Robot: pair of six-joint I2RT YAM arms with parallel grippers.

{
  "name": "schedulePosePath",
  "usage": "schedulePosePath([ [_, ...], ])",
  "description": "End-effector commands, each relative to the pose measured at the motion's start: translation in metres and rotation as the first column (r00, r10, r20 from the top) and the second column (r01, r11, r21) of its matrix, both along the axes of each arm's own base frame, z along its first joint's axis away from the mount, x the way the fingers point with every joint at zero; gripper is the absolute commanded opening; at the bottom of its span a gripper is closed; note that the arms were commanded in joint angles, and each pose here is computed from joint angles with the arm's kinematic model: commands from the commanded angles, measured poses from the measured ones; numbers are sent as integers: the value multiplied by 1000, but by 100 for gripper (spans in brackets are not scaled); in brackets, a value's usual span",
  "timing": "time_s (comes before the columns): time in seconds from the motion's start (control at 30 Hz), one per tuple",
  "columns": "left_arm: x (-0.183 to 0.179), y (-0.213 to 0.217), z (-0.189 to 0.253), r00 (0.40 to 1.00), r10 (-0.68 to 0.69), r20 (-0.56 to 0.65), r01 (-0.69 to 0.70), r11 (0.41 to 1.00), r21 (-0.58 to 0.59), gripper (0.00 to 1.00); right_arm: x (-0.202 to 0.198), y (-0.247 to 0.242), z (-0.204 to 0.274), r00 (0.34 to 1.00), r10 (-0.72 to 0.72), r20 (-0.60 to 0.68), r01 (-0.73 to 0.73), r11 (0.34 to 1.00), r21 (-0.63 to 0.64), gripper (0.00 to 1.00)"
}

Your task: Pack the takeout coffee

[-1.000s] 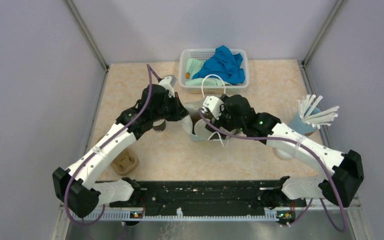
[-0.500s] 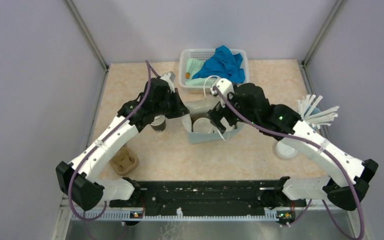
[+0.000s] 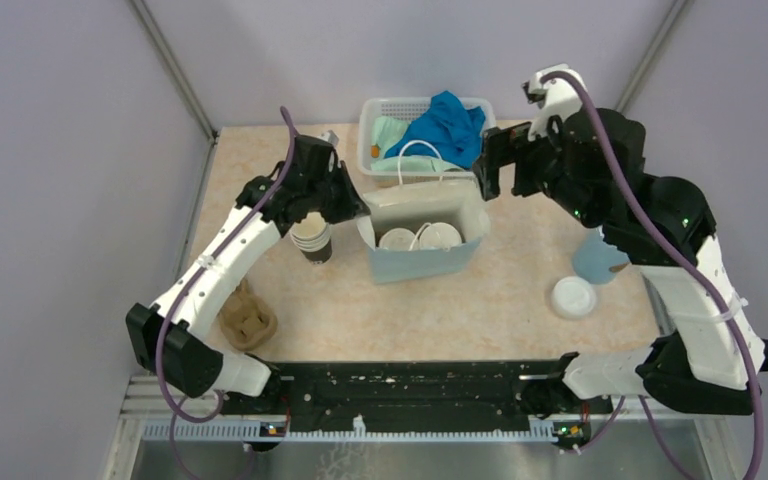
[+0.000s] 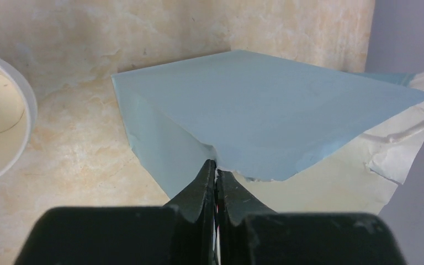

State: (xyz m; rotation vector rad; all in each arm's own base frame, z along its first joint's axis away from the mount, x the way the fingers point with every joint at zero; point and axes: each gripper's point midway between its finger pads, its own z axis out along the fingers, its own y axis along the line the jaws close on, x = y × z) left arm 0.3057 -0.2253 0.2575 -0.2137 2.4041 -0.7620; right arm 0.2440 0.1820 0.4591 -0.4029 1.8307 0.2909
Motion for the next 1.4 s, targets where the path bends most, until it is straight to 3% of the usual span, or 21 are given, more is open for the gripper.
schedulePosePath([
  [0.0, 11, -2, 21, 1000, -3, 25, 5, 999, -54, 12, 11, -46, -18, 976, -205, -79, 200, 978, -64, 98],
  [0.17, 20, 1, 37, 996, -27, 84, 31, 999, -40, 49, 19, -68, -51, 939, -295, -177, 276, 953, -126, 98],
  [0.33, 19, 7, 52, 987, -63, 148, 64, 998, -2, 72, 33, -86, -74, 892, -351, -283, 335, 936, -104, 99],
  [0.4, 16, 12, 55, 982, -80, 170, 75, 997, 32, 77, 38, -96, -78, 874, -379, -305, 370, 925, -88, 99],
  [0.7, -6, 38, 79, 918, -226, 327, 163, 964, 209, 86, 51, -154, -106, 752, -489, -442, 546, 838, 3, 98],
  [0.9, -29, 37, 100, 823, -344, 451, 261, 936, 238, 90, 49, -198, -140, 627, -629, -460, 657, 744, -121, 83],
  [1.03, -40, 39, 109, 796, -359, 488, 274, 932, 239, 91, 46, -234, -160, 547, -722, -424, 704, 671, -233, 68],
  [1.1, -44, 38, 112, 782, -374, 499, 279, 925, 256, 92, 44, -242, -166, 539, -720, -438, 701, 671, -242, 63],
  [1.3, -50, 32, 111, 747, -424, 513, 289, 901, 325, 94, 24, -250, -204, 477, -730, -489, 622, 673, -400, 64],
  [1.37, -50, 29, 111, 738, -438, 514, 288, 892, 348, 95, 28, -254, -209, 496, -732, -467, 611, 676, -411, 63],
])
